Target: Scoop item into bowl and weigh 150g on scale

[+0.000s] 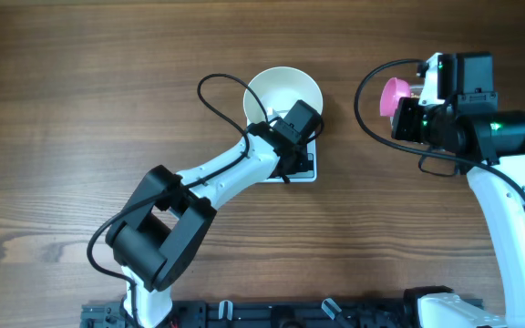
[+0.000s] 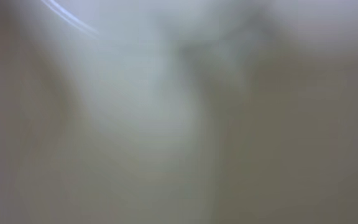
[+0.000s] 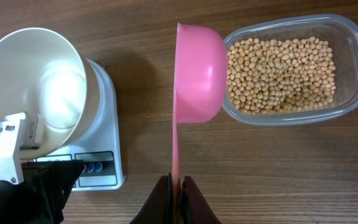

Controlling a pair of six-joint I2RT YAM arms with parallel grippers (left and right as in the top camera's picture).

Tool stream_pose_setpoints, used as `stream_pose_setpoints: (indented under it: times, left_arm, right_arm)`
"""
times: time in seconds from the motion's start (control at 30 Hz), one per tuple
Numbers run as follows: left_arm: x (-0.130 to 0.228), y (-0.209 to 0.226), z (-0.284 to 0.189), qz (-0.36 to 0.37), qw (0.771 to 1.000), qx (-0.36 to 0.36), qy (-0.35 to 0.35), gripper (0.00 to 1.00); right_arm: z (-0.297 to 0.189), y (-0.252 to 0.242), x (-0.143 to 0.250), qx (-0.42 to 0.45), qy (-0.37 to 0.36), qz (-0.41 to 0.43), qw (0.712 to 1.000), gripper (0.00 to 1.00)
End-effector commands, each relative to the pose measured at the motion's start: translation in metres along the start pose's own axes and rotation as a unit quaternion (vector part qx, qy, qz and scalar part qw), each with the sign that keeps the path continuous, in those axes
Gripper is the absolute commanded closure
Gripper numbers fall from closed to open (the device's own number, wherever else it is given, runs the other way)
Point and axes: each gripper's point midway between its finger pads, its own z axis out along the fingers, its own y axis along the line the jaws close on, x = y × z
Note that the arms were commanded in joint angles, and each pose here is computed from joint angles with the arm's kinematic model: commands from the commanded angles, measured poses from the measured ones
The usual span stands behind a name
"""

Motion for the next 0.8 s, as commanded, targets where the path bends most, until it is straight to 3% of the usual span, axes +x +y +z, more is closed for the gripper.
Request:
stream_pose_setpoints:
  times: [0.0,0.77]
  left_arm:
    - [0.007,0.009,0.008,-0.006,1.000,-0.020,0.007,0.96]
    - [0.030,0.028,0.024,-0.004,0.999,-0.034,0.025,0.96]
  right_arm:
    - [-0.008,0.003,-0.005,-0.009,-0.014,0.003,1.000,0.96]
    - [-0.008,0.003,-0.005,-0.009,-0.014,0.002,1.000,0.96]
